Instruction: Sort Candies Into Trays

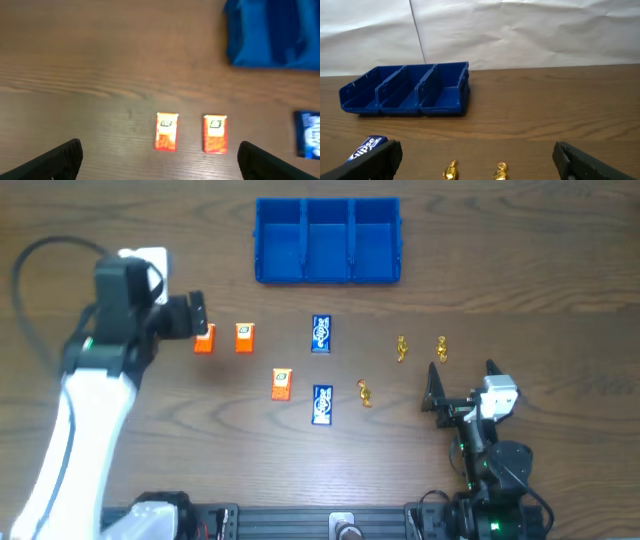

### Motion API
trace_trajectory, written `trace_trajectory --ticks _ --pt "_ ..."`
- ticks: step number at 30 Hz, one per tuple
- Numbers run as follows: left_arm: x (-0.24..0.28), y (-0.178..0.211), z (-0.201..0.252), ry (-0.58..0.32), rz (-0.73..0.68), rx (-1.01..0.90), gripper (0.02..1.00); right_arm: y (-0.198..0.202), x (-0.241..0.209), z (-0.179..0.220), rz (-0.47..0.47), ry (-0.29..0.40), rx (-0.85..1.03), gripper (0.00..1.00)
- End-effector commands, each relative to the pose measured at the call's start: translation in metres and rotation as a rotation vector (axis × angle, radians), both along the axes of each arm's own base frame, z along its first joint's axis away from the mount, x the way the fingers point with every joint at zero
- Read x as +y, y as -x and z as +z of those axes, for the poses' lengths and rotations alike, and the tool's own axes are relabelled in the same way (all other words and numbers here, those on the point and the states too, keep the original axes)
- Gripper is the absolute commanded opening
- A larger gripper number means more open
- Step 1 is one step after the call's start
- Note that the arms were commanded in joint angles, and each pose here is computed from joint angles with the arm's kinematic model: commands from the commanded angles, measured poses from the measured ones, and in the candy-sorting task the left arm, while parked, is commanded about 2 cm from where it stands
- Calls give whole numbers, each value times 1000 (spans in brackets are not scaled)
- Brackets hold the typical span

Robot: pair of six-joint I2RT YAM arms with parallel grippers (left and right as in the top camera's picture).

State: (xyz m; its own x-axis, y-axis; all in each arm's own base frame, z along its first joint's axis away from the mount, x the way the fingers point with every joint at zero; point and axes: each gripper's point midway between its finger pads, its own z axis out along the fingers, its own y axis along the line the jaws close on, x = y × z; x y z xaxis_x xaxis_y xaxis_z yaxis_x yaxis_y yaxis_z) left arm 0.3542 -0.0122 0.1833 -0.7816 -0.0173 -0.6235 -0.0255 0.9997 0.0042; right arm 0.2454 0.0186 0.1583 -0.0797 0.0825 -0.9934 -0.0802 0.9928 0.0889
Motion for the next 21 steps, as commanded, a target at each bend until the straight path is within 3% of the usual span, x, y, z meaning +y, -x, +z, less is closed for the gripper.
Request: trace_trajectory --ticks 1,9,21 --pt "1 -19 -47 2 -19 120 991 0 1 -1 6 14 1 998" --pt "4 -30 -105 26 -86 246 985 0 1 -1 6 14 1 998" --pt "-5 -42 -155 36 -170 304 982 0 1 -1 6 14 1 998"
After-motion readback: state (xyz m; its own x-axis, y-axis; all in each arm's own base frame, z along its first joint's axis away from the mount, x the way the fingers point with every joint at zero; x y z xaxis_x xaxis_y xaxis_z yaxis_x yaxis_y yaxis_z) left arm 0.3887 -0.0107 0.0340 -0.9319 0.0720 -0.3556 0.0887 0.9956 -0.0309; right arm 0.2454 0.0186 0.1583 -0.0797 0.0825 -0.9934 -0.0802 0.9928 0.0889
